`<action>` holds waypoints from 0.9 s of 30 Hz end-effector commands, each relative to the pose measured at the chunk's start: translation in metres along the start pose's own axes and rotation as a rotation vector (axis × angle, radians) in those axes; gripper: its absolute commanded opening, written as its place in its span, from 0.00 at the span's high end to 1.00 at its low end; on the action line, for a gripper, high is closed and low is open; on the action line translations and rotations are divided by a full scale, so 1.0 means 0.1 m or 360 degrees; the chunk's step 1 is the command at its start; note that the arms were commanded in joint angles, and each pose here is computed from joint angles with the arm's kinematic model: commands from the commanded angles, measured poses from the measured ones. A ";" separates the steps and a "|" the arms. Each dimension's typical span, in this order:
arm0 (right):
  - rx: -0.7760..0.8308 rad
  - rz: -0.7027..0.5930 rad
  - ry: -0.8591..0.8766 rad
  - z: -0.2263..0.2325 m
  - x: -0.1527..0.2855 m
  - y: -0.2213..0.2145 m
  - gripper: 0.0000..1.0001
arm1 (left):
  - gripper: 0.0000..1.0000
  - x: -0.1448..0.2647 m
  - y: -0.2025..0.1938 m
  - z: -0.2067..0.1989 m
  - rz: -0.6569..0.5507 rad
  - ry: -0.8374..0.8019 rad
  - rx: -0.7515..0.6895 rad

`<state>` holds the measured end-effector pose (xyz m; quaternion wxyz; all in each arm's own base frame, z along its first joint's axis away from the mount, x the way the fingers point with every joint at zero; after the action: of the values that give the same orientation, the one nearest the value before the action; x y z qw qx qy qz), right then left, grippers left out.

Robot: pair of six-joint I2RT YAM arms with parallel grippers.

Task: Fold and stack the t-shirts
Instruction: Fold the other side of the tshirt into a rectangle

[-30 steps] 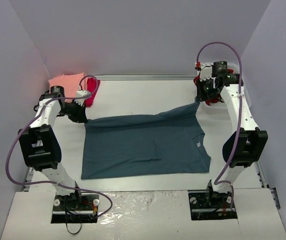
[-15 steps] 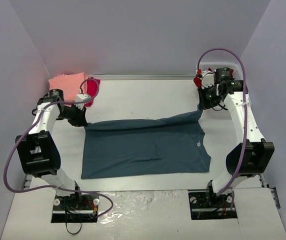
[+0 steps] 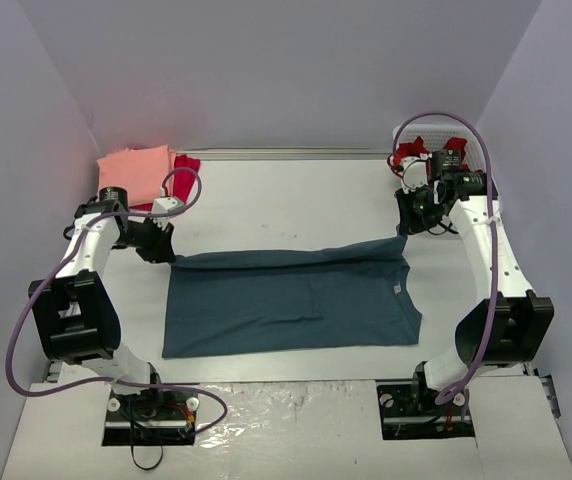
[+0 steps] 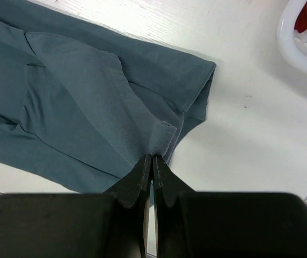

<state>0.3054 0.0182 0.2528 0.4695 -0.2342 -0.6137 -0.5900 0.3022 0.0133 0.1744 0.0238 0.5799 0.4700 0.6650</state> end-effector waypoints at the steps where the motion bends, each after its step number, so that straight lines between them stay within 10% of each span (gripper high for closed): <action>1: 0.0023 0.0010 -0.0022 0.02 0.15 -0.12 1.00 | 0.98 0.13 0.05 -0.10 -0.0048 0.0012 -0.0081; 27: 0.0058 0.0120 -0.0006 0.08 0.14 -0.51 1.00 | 0.98 0.08 -0.20 -0.30 0.0028 -0.0051 -0.0143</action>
<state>0.2663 0.0158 0.2397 0.4889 -0.2402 -0.6149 -0.5703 0.2712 0.0099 0.1602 0.0329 0.6017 0.4481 0.6603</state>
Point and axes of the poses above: each gripper's point midway between its finger pads, its own x axis back along the fingers, its own z axis along the line the jaws close on, y = z × x, the point moved 7 cm from there along x, back along the fingers, and after that the axes turned 8 degrees about -x, right-handed, at the moved point
